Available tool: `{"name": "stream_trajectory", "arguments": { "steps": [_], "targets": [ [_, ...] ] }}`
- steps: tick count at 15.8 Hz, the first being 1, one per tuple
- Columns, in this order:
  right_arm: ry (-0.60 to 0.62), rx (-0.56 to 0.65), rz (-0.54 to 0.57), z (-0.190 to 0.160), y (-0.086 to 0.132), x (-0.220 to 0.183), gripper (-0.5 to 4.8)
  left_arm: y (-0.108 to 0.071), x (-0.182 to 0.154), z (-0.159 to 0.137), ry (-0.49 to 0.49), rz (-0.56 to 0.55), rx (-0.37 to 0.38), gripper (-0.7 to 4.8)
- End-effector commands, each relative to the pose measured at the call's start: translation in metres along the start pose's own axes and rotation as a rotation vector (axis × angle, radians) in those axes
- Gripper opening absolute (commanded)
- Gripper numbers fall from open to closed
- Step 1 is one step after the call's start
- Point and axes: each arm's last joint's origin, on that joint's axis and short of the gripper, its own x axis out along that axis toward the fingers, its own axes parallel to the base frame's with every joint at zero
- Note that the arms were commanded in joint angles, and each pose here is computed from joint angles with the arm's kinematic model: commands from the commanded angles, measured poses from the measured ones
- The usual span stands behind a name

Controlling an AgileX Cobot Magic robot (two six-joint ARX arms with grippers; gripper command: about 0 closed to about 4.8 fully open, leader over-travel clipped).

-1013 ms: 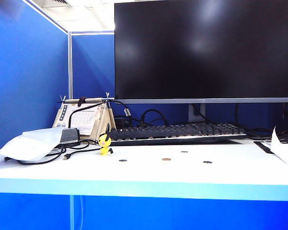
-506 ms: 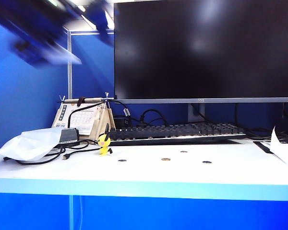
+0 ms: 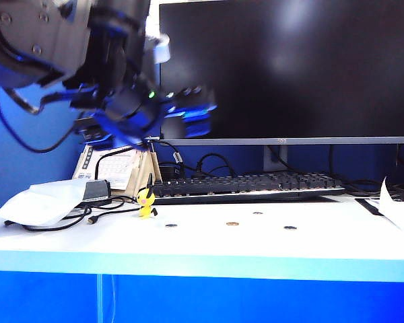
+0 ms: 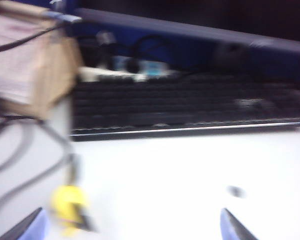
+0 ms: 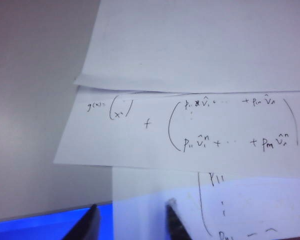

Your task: Pick up the doll and place it on the similarly colored coin.

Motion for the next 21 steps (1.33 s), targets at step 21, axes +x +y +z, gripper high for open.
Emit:
{"name": "stream_trajectory", "arguments": {
  "steps": [21],
  "targets": [
    [-0.017,0.008,0.003,0.002,0.001,0.000,1.71,0.030,0.076,-0.034,0.077,0.097,0.070,3.51]
  ]
}}
